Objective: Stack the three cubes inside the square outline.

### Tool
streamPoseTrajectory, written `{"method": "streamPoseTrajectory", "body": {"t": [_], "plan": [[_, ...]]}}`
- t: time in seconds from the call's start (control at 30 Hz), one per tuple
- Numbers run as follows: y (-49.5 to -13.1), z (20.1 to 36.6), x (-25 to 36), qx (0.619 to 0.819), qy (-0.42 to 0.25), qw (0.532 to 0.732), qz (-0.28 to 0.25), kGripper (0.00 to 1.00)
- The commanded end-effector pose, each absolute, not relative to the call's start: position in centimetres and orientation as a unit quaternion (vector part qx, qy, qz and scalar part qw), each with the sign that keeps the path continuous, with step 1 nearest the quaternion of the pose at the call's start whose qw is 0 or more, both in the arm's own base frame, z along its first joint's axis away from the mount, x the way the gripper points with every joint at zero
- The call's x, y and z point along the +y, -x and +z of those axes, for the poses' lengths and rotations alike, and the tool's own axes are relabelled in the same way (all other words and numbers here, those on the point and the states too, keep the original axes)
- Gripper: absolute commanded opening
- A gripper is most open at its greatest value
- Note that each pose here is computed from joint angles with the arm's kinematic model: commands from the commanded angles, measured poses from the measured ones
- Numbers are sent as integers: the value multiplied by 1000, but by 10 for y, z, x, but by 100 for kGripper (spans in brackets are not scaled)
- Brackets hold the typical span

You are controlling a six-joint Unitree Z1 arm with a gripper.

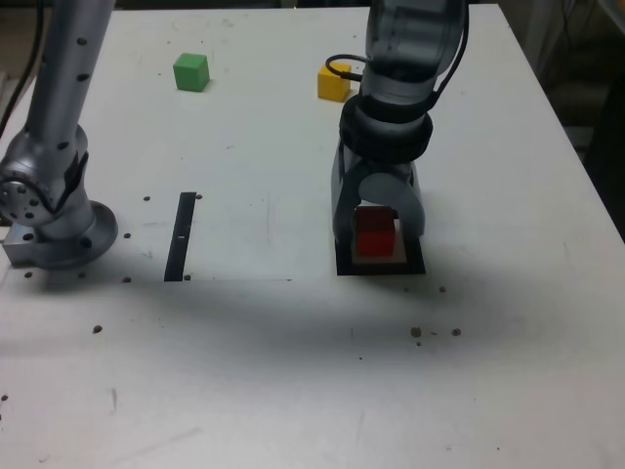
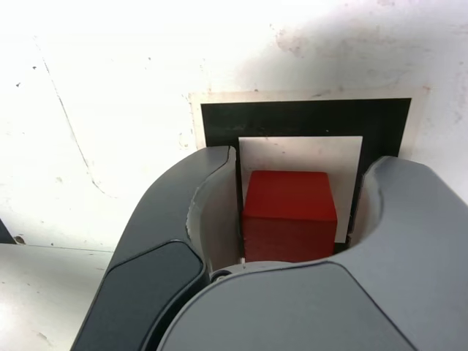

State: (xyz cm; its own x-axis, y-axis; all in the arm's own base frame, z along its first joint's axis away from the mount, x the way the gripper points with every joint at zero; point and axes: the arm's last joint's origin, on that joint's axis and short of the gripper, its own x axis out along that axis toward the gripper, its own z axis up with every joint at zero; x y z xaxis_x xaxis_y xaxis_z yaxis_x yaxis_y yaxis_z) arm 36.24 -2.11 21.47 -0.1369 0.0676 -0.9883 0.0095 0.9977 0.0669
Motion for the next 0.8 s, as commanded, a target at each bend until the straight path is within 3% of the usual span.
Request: {"method": "streamPoseTrajectory", "body": {"t": [0.0,0.47,0.77], "plan": [[-362,215,-20,753,-27,658,24,98],[-341,246,16,738,-28,671,68,99],[-328,256,58,752,-29,654,80,99]]}}
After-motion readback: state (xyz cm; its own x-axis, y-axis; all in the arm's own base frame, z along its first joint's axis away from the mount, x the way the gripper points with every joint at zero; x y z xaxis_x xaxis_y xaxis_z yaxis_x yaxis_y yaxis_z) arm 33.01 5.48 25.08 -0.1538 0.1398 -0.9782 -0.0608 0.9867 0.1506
